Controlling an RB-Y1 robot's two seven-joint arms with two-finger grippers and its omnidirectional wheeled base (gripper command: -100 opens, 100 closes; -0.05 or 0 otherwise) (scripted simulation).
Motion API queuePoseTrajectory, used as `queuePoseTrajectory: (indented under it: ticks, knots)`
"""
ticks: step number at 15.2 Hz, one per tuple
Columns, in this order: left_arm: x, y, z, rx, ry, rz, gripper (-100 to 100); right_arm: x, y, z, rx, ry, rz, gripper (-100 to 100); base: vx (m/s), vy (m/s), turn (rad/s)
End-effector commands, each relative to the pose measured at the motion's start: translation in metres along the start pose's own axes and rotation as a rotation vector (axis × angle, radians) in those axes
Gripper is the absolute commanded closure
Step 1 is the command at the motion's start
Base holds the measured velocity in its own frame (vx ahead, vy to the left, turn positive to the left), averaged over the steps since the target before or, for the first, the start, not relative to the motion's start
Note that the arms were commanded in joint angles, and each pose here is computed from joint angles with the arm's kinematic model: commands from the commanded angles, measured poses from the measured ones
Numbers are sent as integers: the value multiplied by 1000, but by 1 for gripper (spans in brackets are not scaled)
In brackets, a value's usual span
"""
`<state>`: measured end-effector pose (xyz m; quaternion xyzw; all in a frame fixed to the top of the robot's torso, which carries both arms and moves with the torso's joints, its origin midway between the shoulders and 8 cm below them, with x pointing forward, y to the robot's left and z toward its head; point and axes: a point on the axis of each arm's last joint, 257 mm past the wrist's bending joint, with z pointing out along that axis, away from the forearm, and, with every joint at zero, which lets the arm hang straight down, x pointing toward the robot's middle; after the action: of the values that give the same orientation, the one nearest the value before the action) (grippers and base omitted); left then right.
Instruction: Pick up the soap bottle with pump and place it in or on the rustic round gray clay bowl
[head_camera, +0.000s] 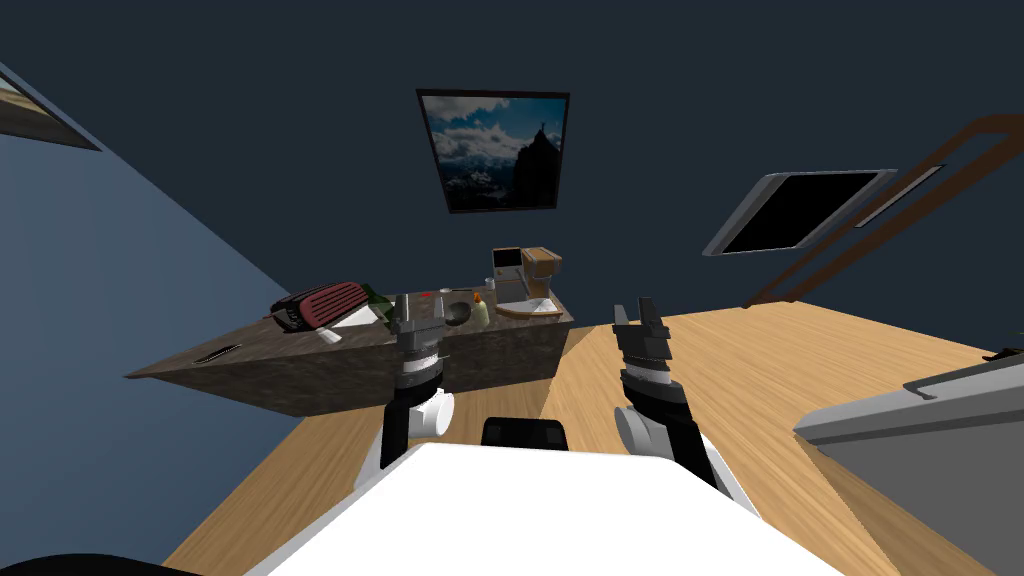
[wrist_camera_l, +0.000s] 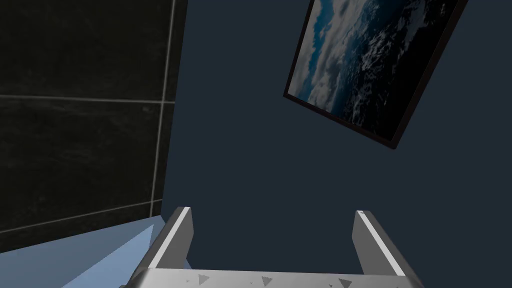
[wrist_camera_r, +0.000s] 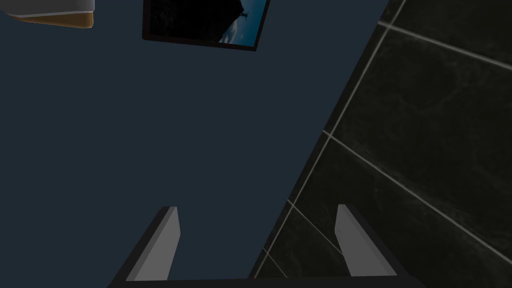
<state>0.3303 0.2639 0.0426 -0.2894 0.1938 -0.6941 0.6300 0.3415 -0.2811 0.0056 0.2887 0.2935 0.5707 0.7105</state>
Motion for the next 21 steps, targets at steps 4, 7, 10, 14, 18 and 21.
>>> queuePoseTrajectory:
  ticks: [4, 7, 10, 14, 18, 21]
  knots:
    - [0, 6, 9, -38, 74, -10, -100, 0, 0, 0, 0, 0, 0, 0, -10, -40, 27]
    - [-6, 9, 17, -58, 86, -30, -100, 0, 0, 0, 0, 0, 0, 0, -15, -86, 52]
    - [-14, 13, 27, -79, 83, -60, -100, 0, 0, 0, 0, 0, 0, 0, -10, -87, 43]
    - [-24, 18, 38, -103, 66, -100, -100, 0, 0, 0, 0, 0, 0, 0, -10, -70, 42]
    - [-37, 23, 48, -132, 36, -149, -100, 0, 0, 0, 0, 0, 0, 0, -5, -66, 40]
    - [-50, 27, 59, -148, 1, -208, -100, 0, 0, 0, 0, 0, 0, 0, 3, -63, 48]
